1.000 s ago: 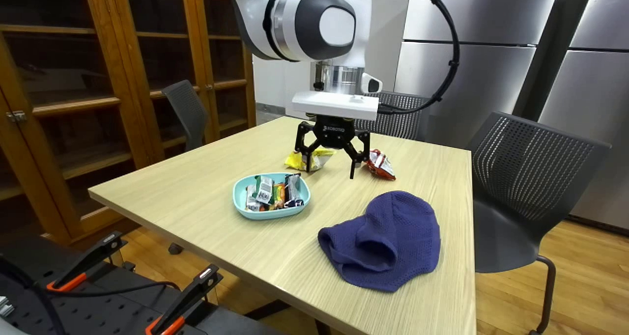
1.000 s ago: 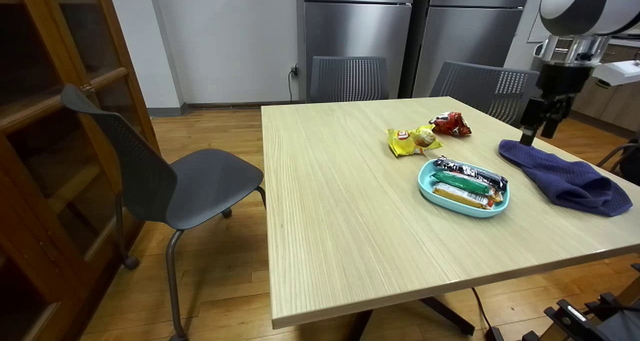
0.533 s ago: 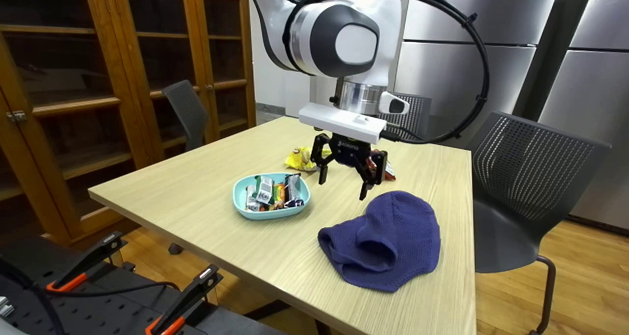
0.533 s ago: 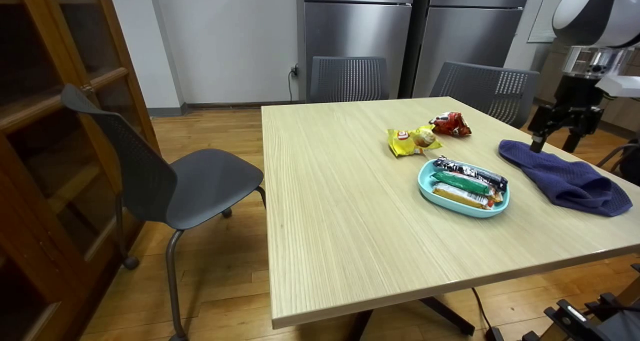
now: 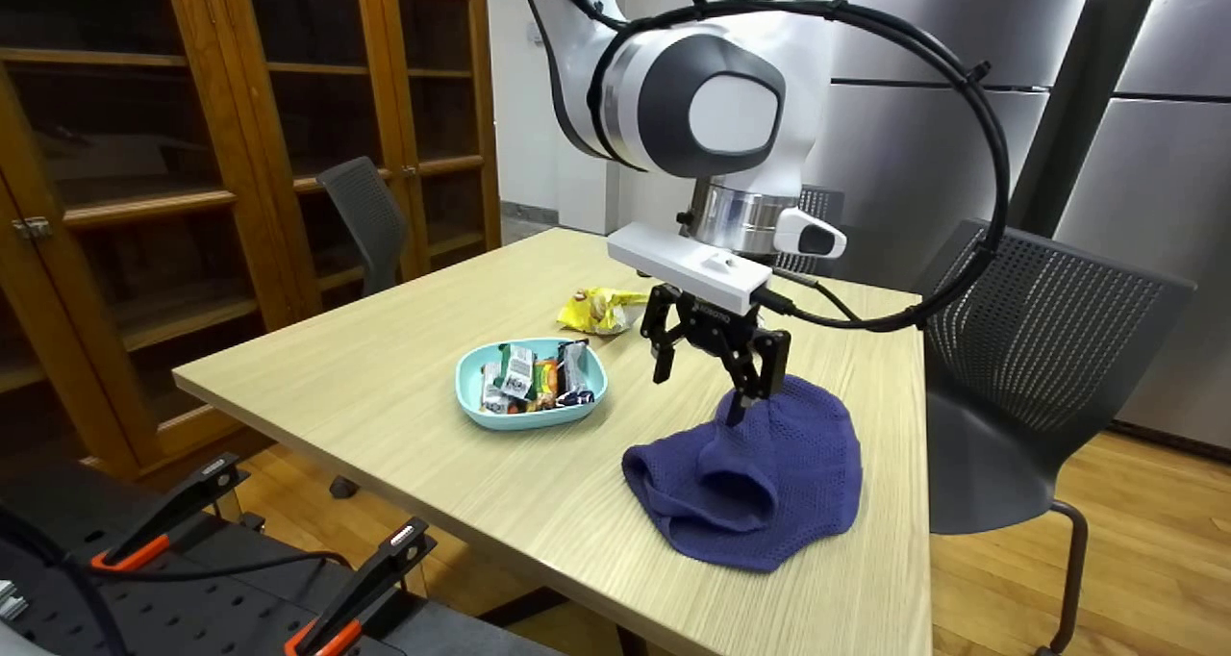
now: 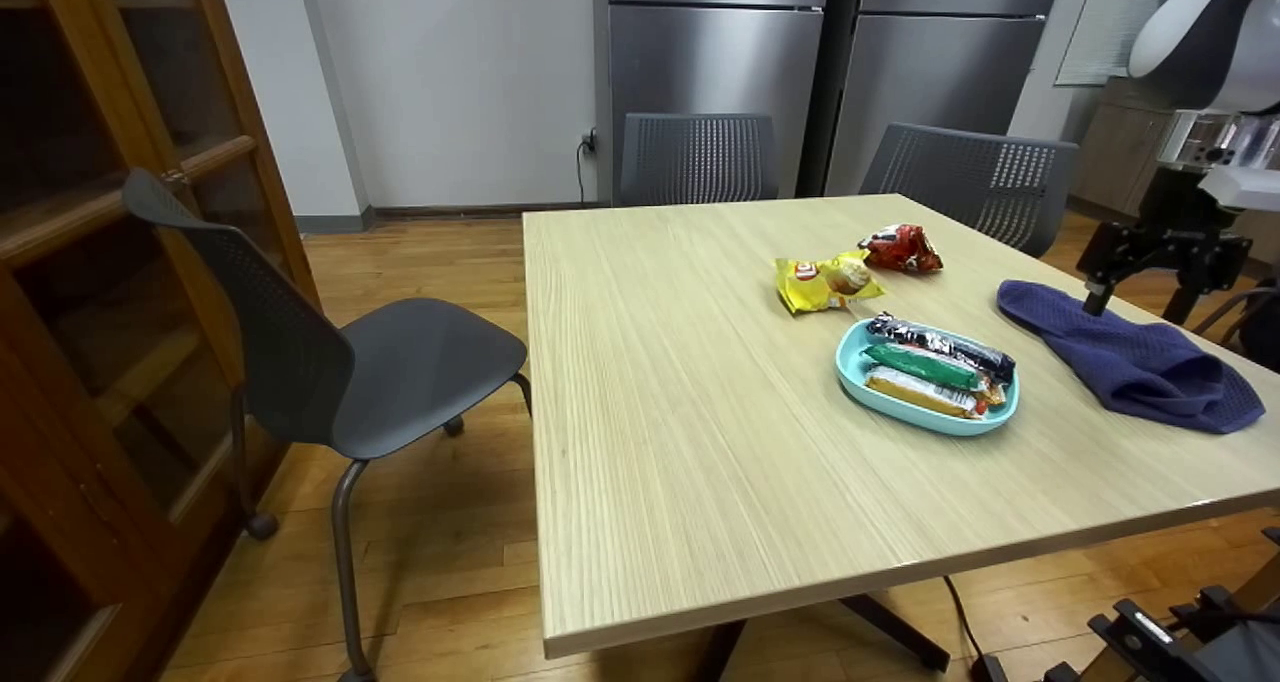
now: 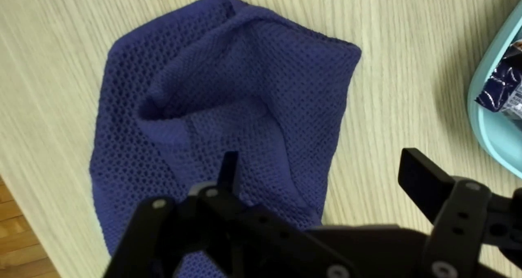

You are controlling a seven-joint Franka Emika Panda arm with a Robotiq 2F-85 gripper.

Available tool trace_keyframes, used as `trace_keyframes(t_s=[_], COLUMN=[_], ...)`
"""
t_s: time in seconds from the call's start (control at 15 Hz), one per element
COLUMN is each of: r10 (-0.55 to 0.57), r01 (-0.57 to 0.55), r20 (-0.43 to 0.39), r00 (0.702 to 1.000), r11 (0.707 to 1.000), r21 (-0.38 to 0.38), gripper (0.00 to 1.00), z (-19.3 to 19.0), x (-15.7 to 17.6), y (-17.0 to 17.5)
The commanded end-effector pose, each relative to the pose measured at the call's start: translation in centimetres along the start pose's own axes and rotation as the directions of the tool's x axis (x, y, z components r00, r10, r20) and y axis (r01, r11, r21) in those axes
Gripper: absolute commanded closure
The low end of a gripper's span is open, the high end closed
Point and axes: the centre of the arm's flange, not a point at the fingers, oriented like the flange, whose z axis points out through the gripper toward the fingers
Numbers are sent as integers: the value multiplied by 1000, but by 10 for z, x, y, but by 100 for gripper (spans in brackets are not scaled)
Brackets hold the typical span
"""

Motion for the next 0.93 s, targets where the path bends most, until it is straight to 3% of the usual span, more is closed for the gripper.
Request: trace_keyframes(t_s=[0.0,0.27,0.6,0.67,0.87], r10=[44,81,221,170,192], r01=[-44,-81,-220,-170,-192], r20=[19,22,-11,5,4], r00=[999,996,975,985,981], r11=[999,997,973,985,980], r21=[-14,-2,75,40,57], gripper=[0,0,0,0,0], z=[0,0,9,7,10], x=[-5,-12,-6,-11,-10], y=[12,20,21,24,21])
